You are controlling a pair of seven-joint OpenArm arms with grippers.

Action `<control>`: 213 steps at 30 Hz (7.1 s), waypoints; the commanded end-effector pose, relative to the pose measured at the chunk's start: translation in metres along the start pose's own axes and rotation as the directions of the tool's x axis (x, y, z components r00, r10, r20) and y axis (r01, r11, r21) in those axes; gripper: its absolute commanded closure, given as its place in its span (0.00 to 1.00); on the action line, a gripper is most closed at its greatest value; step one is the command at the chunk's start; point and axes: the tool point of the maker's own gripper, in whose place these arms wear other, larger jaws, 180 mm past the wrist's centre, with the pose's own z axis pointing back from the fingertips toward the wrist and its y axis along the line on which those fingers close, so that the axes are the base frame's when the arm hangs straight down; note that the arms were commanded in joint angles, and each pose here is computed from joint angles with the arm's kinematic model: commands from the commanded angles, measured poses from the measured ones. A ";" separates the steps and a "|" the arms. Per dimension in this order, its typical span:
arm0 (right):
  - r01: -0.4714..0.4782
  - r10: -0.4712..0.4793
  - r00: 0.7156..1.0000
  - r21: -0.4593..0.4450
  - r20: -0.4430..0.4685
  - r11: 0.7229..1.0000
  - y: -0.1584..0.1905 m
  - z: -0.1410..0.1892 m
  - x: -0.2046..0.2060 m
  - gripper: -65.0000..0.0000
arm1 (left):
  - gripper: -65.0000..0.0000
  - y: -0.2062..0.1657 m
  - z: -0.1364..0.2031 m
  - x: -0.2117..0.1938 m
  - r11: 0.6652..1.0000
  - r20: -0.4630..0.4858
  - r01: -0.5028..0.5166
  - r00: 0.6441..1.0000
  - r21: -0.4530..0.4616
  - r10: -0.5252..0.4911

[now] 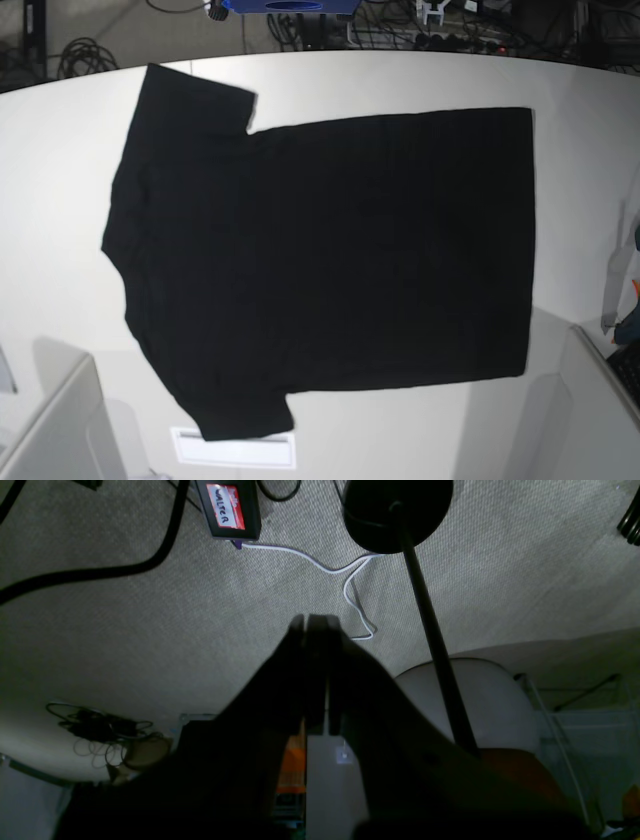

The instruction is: Fold the T-shirt properly

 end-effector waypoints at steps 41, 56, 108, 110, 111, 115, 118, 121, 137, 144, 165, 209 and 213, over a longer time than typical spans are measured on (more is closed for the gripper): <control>0.556 -0.318 0.534 -0.043 0.783 0.830 -0.166 0.302 0.102 1.00 | 1.00 0.098 0.268 0.074 0.990 0.658 0.010 0.746 0.142 -0.102; 0.392 -0.520 0.510 0.352 0.685 0.850 -0.159 0.313 0.173 0.39 | 0.45 0.129 0.281 0.128 0.949 0.685 -0.267 0.661 -0.166 0.306; 0.155 -0.371 0.753 0.401 0.543 0.903 -0.087 0.257 0.180 1.00 | 1.00 0.123 0.240 0.203 0.843 0.507 -0.320 0.687 -0.432 0.520; 0.147 -0.349 0.743 0.370 0.571 0.917 -0.091 0.268 0.177 1.00 | 1.00 0.130 0.246 0.192 0.860 0.507 -0.318 0.705 -0.399 0.495; 0.140 -0.333 0.736 0.348 0.589 0.927 -0.093 0.275 0.176 1.00 | 1.00 0.135 0.252 0.187 0.868 0.516 -0.318 0.706 -0.381 0.486; 0.118 -0.275 0.718 0.277 0.639 0.954 -0.096 0.298 0.165 1.00 | 1.00 0.153 0.275 0.171 0.895 0.561 -0.322 0.698 -0.309 0.445; 0.108 -0.248 0.714 0.247 0.654 0.963 -0.097 0.307 0.158 1.00 | 1.00 0.163 0.293 0.164 0.911 0.599 -0.320 0.686 -0.260 0.412; 0.098 -0.243 0.709 0.248 0.662 0.964 -0.095 0.310 0.159 1.00 | 1.00 0.163 0.306 0.164 0.921 0.623 -0.301 0.679 -0.247 0.389; -0.032 -0.244 0.545 0.312 0.802 0.950 -0.094 0.399 0.256 1.00 | 1.00 0.134 0.340 0.225 0.741 0.536 -0.300 0.536 -0.600 0.652; -0.056 -0.243 0.550 0.326 0.799 0.944 -0.082 0.411 0.296 1.00 | 1.00 0.137 0.358 0.251 0.724 0.564 -0.273 0.477 -0.634 0.674; -0.112 -0.254 0.583 0.386 0.772 0.916 -0.067 0.410 0.372 1.00 | 1.00 0.142 0.362 0.344 0.688 0.537 -0.301 0.451 -0.660 0.713; 0.348 -0.577 0.431 0.462 0.694 0.816 -0.128 0.342 0.230 0.44 | 0.25 0.182 0.288 0.280 0.505 0.398 -0.539 0.311 -0.674 0.863; 0.341 -0.676 0.422 0.585 0.604 0.736 -0.118 0.320 0.232 0.44 | 0.25 0.180 0.281 0.291 0.468 0.358 -0.542 0.302 -0.698 0.883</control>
